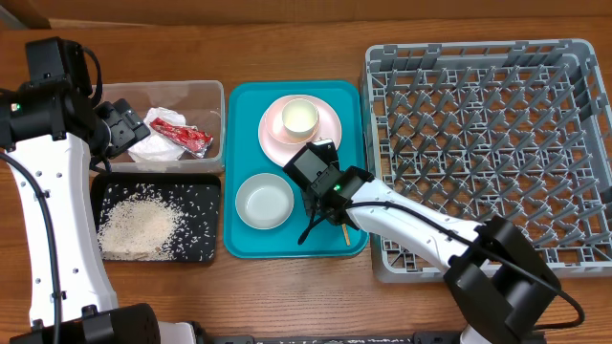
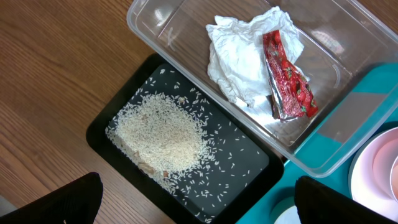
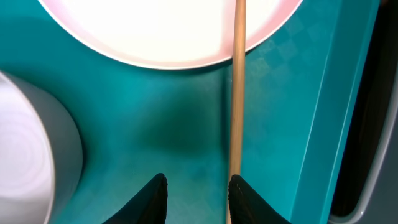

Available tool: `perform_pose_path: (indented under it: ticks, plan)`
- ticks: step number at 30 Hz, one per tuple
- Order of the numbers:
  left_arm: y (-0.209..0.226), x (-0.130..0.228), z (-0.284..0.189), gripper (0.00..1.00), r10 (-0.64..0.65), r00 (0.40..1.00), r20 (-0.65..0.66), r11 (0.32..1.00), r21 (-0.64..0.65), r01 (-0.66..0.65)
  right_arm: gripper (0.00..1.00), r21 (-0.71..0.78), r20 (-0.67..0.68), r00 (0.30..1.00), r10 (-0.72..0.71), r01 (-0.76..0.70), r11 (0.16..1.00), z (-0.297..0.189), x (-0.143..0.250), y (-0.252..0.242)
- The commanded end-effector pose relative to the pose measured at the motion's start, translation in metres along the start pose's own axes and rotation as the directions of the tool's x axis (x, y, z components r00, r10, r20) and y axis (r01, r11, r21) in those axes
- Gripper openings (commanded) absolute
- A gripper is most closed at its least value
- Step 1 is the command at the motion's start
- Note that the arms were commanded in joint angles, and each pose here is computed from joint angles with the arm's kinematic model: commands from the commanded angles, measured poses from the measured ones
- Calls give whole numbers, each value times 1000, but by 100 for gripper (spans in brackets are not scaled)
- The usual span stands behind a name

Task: Sort waste into correct bins and load items into the dishwasher
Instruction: 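Move right gripper back to the second chopstick and grasp it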

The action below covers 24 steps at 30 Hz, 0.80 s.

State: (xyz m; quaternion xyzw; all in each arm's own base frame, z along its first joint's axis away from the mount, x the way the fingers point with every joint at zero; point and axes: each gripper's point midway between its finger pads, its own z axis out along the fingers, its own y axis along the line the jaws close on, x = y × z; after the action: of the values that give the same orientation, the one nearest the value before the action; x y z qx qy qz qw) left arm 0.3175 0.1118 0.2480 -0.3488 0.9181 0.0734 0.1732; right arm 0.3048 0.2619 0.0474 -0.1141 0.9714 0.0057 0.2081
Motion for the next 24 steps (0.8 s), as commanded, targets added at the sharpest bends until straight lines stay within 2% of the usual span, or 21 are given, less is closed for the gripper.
perform_pose_path:
  ticks: [1,15,24]
  plan:
    - [1,-4,-2,100,-7,1000,12,1000,-2,7,35,28,-11,1000,3,-2,1000,9,5,-2]
    - [1,-4,-2,100,-7,1000,12,1000,-2,7,35,62,-36,997,63,-61,996,20,3,-22]
    - [1,-4,-2,100,-7,1000,12,1000,-2,7,35,41,-51,997,64,-62,997,21,6,-19]
